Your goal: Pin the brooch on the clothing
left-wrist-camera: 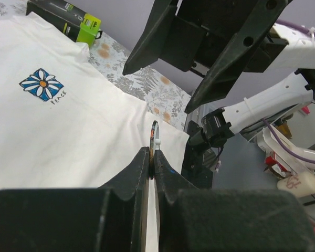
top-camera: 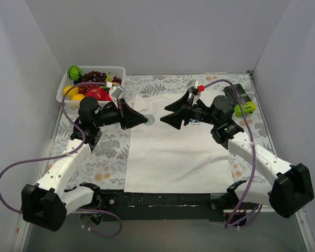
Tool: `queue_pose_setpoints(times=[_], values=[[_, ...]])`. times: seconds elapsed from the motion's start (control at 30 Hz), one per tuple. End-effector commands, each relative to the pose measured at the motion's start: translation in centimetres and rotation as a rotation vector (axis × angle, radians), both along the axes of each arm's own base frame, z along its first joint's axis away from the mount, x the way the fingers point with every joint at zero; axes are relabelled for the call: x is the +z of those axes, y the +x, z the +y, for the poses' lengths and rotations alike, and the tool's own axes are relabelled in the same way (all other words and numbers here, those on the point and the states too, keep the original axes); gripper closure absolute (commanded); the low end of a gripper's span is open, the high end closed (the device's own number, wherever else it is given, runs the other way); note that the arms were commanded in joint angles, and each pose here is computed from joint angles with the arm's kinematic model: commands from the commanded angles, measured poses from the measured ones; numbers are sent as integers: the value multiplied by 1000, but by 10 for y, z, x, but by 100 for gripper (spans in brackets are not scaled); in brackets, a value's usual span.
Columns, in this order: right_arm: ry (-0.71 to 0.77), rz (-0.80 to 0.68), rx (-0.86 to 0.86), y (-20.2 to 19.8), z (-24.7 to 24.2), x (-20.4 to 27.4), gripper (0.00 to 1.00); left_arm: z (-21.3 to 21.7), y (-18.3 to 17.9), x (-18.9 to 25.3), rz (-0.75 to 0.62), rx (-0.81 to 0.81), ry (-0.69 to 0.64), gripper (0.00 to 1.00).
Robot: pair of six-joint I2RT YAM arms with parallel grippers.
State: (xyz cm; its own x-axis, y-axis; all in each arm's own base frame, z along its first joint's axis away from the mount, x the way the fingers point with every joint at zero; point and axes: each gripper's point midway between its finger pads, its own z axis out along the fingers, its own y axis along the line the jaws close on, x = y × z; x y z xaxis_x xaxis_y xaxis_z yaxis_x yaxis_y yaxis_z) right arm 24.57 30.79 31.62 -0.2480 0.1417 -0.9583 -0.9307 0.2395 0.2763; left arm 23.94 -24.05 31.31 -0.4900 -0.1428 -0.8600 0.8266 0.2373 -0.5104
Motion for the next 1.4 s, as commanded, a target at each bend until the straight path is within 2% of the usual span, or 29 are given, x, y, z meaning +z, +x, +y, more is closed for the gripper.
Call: queue_pose_setpoints(times=[0.0, 0.23, 0.27, 0.3, 0.47, 0.87, 1.0, 1.1, 1.2, 1.23, 1.27, 1.3, 1.33, 1.37], values=[[81, -61, 115, -14, 6, 40, 29, 0, -9, -1, -33, -66, 22, 100], [68, -12, 177, -15, 14, 33, 30, -1, -11, 0, -26, -86, 21, 100], [60, 2, 195, -15, 16, 29, 32, -1, -12, -1, -25, -91, 21, 100], [60, 3, 205, -15, 17, 30, 39, -1, -12, -1, -25, -91, 21, 100], [48, 48, 254, -14, 24, 22, 48, -1, -12, -5, -13, -92, 23, 100], [43, 75, 290, -18, 34, 18, 49, -2, -9, -8, 7, -89, 25, 100], [33, 90, 309, -20, 38, 14, 61, -3, -8, -9, 10, -91, 25, 100], [26, 99, 322, -21, 42, 12, 62, -3, -8, -8, 7, -89, 25, 100], [15, 111, 343, -23, 46, 8, 69, -3, -8, -8, 7, -89, 23, 100], [7, 125, 346, -23, 47, 4, 76, -3, -8, -8, 7, -91, 22, 100], [6, 125, 346, -22, 48, 4, 77, -3, -8, -8, 7, -89, 22, 100], [4, 129, 349, -22, 49, 3, 83, -3, -8, -7, 5, -91, 20, 100], [2, 131, 349, -22, 49, 2, 93, -3, -8, -7, 5, -92, 20, 100], [-1, 135, 352, -21, 49, 1, 98, -3, -9, -7, 7, -94, 20, 100]])
